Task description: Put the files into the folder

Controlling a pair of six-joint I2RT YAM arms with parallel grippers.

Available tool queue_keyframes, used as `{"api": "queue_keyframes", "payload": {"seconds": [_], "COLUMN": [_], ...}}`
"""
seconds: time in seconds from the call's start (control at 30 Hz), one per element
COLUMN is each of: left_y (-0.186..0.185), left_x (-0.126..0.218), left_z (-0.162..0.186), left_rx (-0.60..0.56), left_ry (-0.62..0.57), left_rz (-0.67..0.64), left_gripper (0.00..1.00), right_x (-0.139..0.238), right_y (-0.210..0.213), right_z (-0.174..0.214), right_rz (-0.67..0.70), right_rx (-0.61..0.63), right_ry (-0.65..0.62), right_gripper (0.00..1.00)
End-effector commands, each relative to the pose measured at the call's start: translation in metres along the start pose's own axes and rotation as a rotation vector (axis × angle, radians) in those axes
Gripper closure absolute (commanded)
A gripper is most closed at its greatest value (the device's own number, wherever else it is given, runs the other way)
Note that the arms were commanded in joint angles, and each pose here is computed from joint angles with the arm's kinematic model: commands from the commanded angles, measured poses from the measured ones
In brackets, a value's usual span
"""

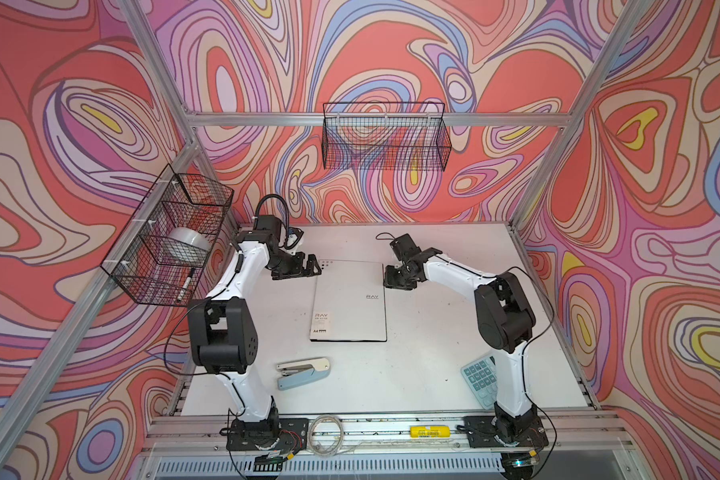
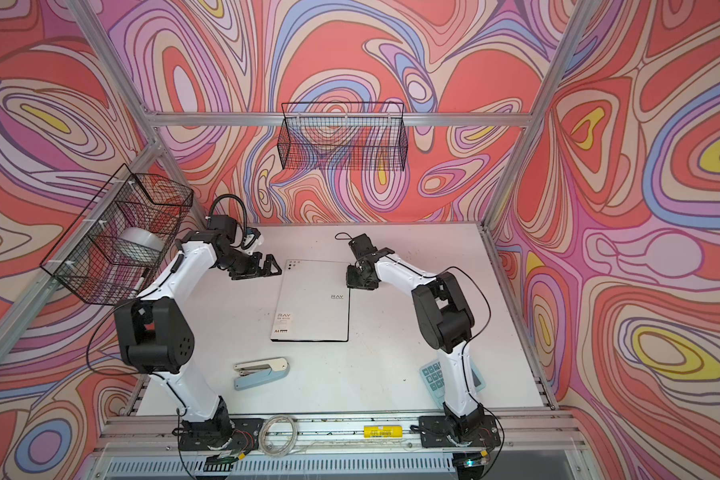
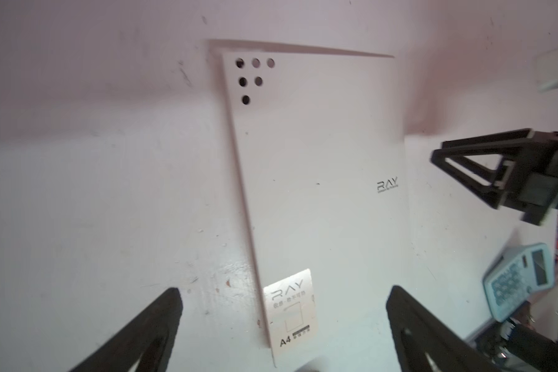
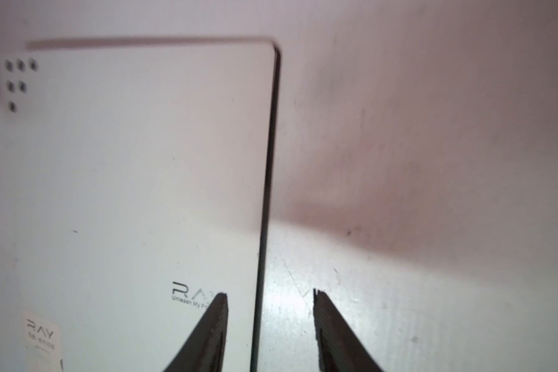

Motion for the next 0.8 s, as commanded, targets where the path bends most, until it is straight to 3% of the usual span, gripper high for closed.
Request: {"api": "queue_keyframes", "payload": {"seconds": [0.0, 0.13, 0.2, 0.3, 0.4, 0.53, 0.6, 0.77], "left_y": [0.023, 0.034, 0.036, 0.038, 0.045, 0.046, 0.055, 0.057], "left_x": [0.008, 0.013, 0.013, 0.01, -0.002, -0.007, -0.021, -0.022], "left_z": [-0.023, -0.021, -0.01, 0.009, 0.033, 0.045, 0.061, 0.058], "left_rx": [-0.057, -0.103, -0.122, -0.15, -0.157, -0.175, -0.146, -0.145], "left_ry": [-0.255, -0.477, -0.568, -0.612, -0.592, -0.674, -0.658, -0.716], "left_rz": [-0.152, -0.217, -0.226, -0.227, -0.236, -0.213, -0.221, -0.189], "left_gripper": [0.0, 0.0, 0.0, 0.0, 0.0, 0.0, 0.0, 0.0], "right_x": [0.065, 0.092, 0.111, 0.122, 0.128, 0.129, 0.131, 0.135], "right_y": [-0.01, -0.023, -0.027, -0.037, -0.061, -0.077, -0.086, -0.129], "right_z": [-0.069, -0.088, -0.091, -0.082, -0.074, -0.049, -0.034, -0.023], "right_rz": [-0.016, -0.062, -0.036, 0.032, 0.169, 0.19, 0.217, 0.268], "right_rx": [0.045, 0.106, 0.178, 0.258, 0.246, 0.285, 0.319, 0.207], "right_ry": [-0.328, -0.516, -0.658, -0.751, -0.746, -0.741, -0.761, -0.781], "right_gripper": [0.53, 0.26, 0.02, 0.01, 0.01, 0.01, 0.01, 0.01]}}
Point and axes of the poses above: each gripper's point midway between its finger pads, its own x axis back along the fingers, its own y axis along the line the jaws close on, z = x × y, the point moved 2 cm from there along x, back along the fingers, and after that the axes turned 3 degrees about x, right-handed, at the moved point
